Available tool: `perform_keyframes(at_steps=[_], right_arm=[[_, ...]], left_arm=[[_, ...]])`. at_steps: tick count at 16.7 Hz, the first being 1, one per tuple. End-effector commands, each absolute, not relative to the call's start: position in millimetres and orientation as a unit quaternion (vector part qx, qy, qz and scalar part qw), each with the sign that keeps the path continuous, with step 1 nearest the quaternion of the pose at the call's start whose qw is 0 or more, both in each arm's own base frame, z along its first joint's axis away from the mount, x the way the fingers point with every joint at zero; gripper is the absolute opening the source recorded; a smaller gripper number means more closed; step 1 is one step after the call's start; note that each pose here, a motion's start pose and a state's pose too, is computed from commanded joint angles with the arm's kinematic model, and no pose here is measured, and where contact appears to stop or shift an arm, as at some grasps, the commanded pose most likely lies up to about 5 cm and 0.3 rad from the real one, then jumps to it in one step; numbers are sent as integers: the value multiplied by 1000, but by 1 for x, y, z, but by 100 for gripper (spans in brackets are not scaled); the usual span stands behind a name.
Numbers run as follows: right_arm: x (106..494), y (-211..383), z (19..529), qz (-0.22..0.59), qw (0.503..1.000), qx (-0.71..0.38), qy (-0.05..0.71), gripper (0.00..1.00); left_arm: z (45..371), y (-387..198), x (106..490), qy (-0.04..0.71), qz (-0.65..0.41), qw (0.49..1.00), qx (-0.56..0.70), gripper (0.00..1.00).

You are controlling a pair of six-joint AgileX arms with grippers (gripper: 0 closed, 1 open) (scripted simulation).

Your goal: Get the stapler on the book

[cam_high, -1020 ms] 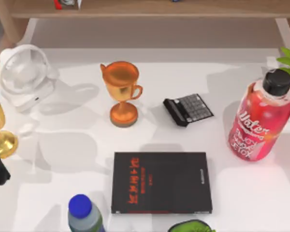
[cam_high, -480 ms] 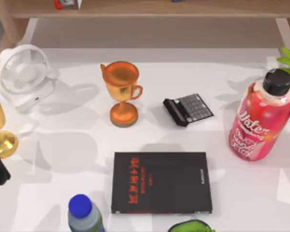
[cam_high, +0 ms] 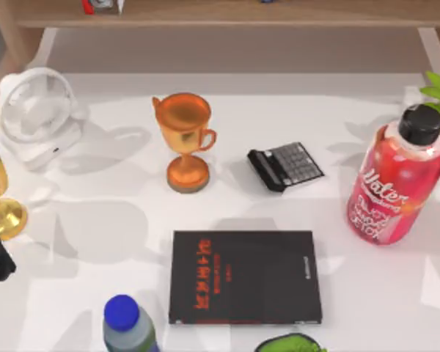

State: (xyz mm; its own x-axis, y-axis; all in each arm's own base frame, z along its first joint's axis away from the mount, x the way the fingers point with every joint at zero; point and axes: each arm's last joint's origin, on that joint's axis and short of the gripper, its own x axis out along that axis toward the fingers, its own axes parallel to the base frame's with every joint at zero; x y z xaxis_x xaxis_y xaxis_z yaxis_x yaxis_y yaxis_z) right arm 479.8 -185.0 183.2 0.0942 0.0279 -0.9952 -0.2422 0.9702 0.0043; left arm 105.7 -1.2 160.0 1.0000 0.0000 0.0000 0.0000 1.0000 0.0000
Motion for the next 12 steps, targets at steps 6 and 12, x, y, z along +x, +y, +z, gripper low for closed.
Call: perform_keyframes(at_steps=[6,12], right_arm=[[479,-184,175,93,735,-82,666,100],[483,-182,148,92,737,-83,665,100]], left_arm=[[160,-1,106,0,0,1000,0,100],[160,-1,106,0,0,1000,0,100]])
